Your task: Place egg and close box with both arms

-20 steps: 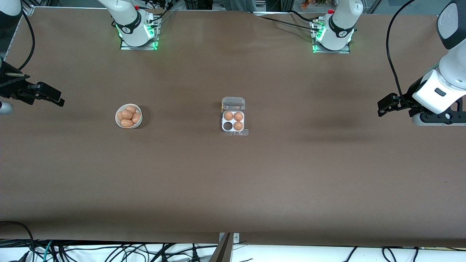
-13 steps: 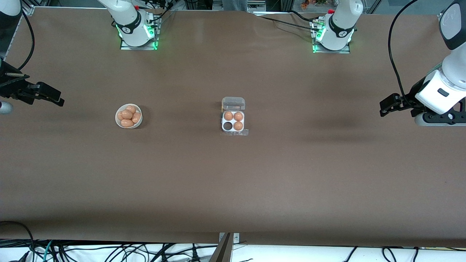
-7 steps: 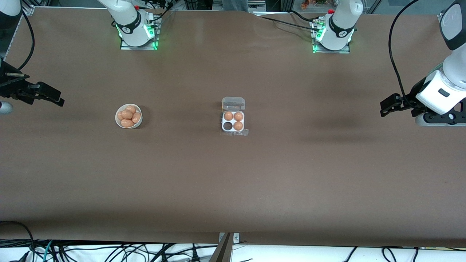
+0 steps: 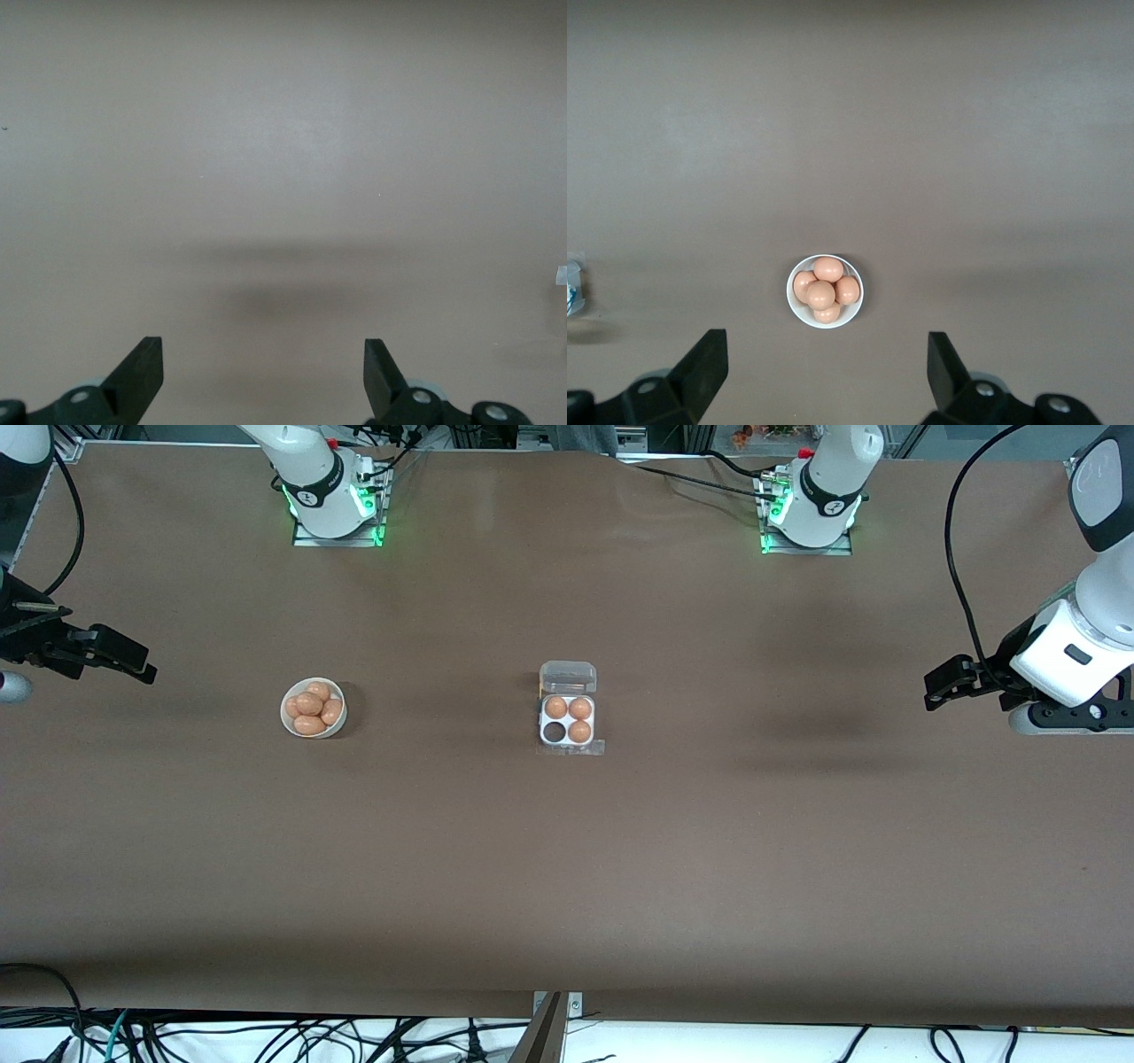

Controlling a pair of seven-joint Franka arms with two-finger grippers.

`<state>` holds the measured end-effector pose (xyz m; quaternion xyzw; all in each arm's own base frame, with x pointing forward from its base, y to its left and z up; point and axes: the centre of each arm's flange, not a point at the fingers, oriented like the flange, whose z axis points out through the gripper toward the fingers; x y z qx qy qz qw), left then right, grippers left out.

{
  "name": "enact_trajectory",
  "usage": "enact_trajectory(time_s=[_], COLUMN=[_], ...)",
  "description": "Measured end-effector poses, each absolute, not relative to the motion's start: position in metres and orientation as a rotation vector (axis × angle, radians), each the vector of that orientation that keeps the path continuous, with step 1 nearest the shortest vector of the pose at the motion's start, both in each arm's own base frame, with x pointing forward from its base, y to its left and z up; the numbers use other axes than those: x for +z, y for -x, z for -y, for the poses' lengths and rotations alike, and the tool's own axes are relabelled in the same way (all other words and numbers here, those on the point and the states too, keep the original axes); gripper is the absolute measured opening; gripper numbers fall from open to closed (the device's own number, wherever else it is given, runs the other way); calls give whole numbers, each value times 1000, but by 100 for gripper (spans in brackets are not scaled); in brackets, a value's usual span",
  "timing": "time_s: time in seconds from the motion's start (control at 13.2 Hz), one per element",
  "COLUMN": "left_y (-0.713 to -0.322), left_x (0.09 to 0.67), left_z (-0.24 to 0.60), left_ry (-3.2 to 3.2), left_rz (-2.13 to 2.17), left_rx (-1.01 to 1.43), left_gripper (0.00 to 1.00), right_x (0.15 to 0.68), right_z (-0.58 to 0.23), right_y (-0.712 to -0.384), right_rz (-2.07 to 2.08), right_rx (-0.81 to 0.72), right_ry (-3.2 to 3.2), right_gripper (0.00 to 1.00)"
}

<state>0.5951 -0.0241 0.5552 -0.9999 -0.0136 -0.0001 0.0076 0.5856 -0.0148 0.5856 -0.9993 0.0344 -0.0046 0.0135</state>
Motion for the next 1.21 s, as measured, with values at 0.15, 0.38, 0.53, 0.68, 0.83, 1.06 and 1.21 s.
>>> enact_trajectory(time_s=[0.15, 0.38, 0.53, 0.68, 0.83, 1.06, 1.21], left_y=[-595, -596, -597, -598, -598, -598, -598], left_x=[555, 552, 549, 548, 548, 548, 547], left_z=[24, 24, 24, 24, 24, 24, 24], left_ry=[3126, 3126, 3126, 3126, 3126, 3126, 3126], left_rz=[42, 41, 41, 41, 41, 41, 41], left_rx=[1, 9, 16, 18, 18, 18, 21], left_gripper=[100, 100, 100, 100, 100, 100, 100], right_x=[586, 586, 586, 586, 586, 585, 585], right_z=[15, 15, 15, 15, 15, 15, 15], right_y=[-586, -585, -585, -585, -585, -585, -585], right_rz=[-107, -107, -108, -108, -108, -108, -108], right_rx=[-14, -13, -13, -13, -13, -13, -13], right_ry=[3113, 3113, 3113, 3113, 3113, 3113, 3113], right_gripper=[100, 100, 100, 100, 100, 100, 100])
